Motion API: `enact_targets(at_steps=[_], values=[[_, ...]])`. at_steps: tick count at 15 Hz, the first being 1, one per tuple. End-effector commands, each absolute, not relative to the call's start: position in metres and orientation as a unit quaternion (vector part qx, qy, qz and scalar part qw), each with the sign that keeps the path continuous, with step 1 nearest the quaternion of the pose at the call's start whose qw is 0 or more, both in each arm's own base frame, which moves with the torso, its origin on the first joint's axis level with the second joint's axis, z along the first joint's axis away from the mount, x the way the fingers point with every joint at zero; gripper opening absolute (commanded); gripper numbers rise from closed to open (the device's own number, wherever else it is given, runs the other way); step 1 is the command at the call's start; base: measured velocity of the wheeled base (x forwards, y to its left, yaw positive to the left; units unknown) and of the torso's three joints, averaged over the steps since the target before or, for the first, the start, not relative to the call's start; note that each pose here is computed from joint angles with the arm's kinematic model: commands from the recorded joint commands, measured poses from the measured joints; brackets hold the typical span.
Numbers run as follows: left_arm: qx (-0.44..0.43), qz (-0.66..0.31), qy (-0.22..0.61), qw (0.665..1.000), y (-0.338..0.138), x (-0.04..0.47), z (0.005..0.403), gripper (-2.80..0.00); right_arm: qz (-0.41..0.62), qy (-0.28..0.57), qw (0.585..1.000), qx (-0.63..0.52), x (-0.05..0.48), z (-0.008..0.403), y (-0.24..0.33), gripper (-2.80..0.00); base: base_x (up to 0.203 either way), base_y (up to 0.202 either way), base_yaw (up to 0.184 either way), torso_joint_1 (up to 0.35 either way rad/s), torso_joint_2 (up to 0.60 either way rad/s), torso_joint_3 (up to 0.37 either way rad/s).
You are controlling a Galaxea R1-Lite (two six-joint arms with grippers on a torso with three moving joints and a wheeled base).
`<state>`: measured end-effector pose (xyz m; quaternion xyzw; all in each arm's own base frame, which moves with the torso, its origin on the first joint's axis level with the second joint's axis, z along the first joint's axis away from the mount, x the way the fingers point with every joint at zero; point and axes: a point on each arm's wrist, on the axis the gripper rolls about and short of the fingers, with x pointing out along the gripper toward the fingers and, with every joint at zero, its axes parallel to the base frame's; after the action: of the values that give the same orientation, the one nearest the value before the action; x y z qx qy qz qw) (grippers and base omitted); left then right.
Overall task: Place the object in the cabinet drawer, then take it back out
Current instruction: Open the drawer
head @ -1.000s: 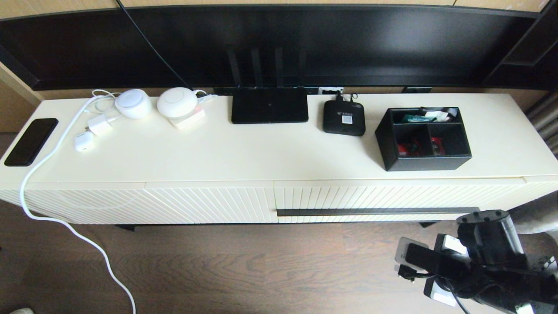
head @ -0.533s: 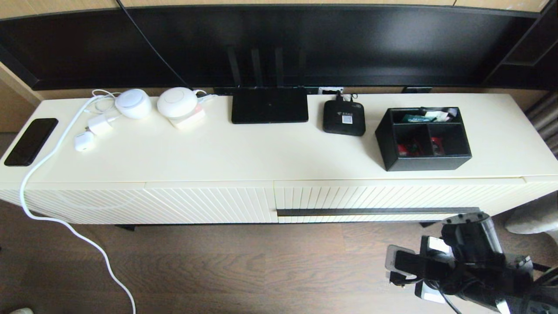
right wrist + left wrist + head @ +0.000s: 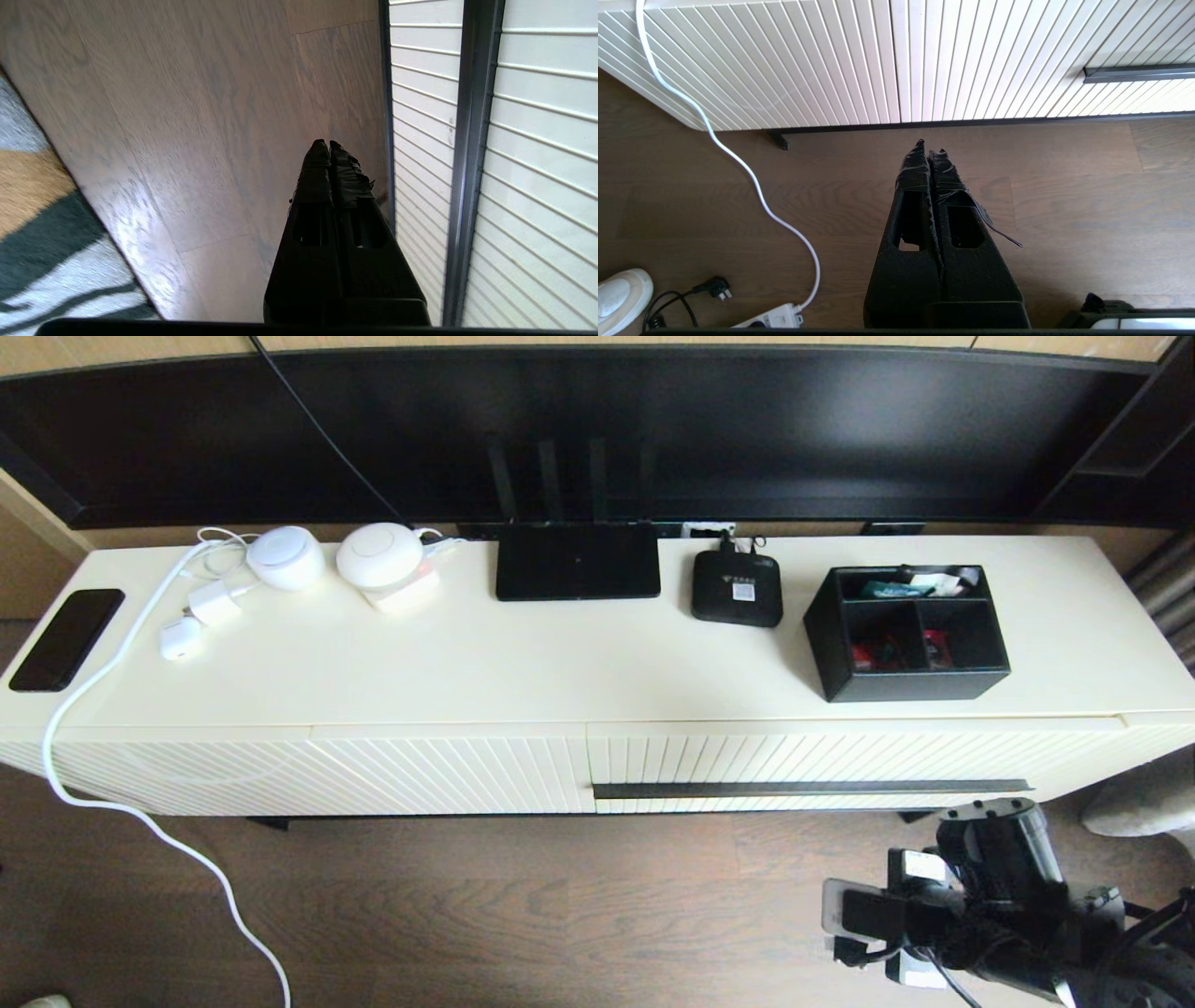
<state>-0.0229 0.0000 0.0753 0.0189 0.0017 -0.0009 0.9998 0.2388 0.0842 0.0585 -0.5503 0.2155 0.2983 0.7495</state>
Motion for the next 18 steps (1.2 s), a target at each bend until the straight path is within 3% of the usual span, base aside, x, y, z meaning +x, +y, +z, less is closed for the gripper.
enact_targets(at_steps=[1, 10, 11, 18], values=[[0.019, -0.001, 0.002, 1.000, 0.000, -0.023, 0.075, -2.80, 0.304, 0.204, 0.733, -0.573, 0.236, 0.060, 0.080, -2.80, 0.000, 0.000, 0.000, 0.000, 0.00, 0.000], [0.019, -0.001, 0.002, 1.000, 0.000, -0.023, 0.075, -2.80, 0.330, 0.161, 0.673, -0.642, 0.233, 0.056, 0.065, -2.80, 0.000, 0.000, 0.000, 0.000, 0.00, 0.000], [0.019, -0.001, 0.002, 1.000, 0.000, -0.023, 0.075, -2.80, 0.338, 0.154, 0.672, -0.640, 0.232, 0.055, 0.065, 0.00, 0.000, 0.000, 0.000, 0.000, 0.00, 0.000], [0.019, -0.001, 0.003, 1.000, 0.000, -0.023, 0.075, -2.80, 0.341, 0.141, 0.673, -0.641, 0.252, 0.051, 0.058, 0.00, 0.000, 0.000, 0.000, 0.000, 0.00, 0.000]])
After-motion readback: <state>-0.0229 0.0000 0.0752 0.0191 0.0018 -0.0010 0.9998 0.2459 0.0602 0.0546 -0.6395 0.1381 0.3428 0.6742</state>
